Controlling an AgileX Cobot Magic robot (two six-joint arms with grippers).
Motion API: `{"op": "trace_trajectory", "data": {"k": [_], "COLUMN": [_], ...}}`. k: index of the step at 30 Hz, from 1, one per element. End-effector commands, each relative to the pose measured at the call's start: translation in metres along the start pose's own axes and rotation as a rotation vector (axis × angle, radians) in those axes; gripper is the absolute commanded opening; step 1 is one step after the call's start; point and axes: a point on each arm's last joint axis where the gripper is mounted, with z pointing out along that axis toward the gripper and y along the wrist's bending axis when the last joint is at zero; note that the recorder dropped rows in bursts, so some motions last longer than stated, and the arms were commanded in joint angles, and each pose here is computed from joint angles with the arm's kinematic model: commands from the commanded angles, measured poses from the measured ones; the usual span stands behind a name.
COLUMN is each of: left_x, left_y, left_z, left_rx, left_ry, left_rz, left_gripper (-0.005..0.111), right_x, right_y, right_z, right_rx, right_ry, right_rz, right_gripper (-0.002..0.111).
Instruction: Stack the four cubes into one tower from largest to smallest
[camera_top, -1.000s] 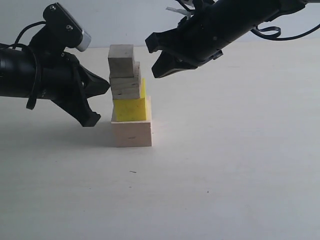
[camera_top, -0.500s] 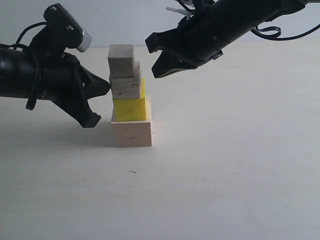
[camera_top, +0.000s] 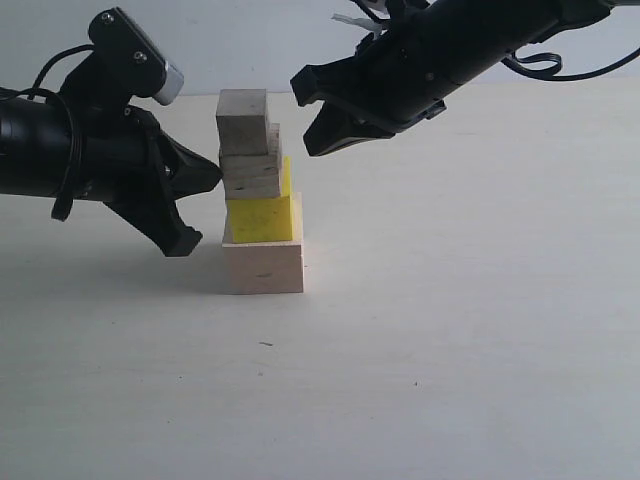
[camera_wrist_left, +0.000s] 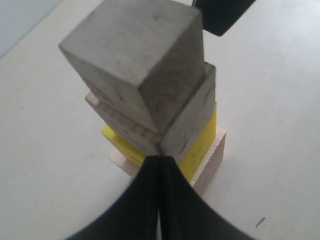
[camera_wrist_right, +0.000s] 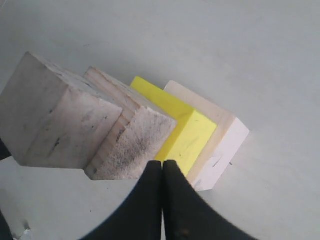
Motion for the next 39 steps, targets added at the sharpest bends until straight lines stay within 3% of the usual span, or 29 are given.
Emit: {"op": "trace_trajectory", "data": {"k": [1, 39], "left_x": [-0.0026, -0.0036], "left_y": [-0.0015, -0.0018], "left_z": [0.0002, 0.0002], "left_rx": [0.008, 0.011], "left_ry": [-0.008, -0.019], "left_rz": [0.003, 0.012], "left_gripper": [0.0, 0.0], "right_x": [0.0004, 0.001], "right_y": [-0.0005, -0.0002], "right_z": [-0.0003, -0.0003], "right_rx": [0.008, 0.004], "right_ry": [-0.003, 0.004], "right_rz": [-0.008, -0.02], "right_gripper": [0.0, 0.0]}}
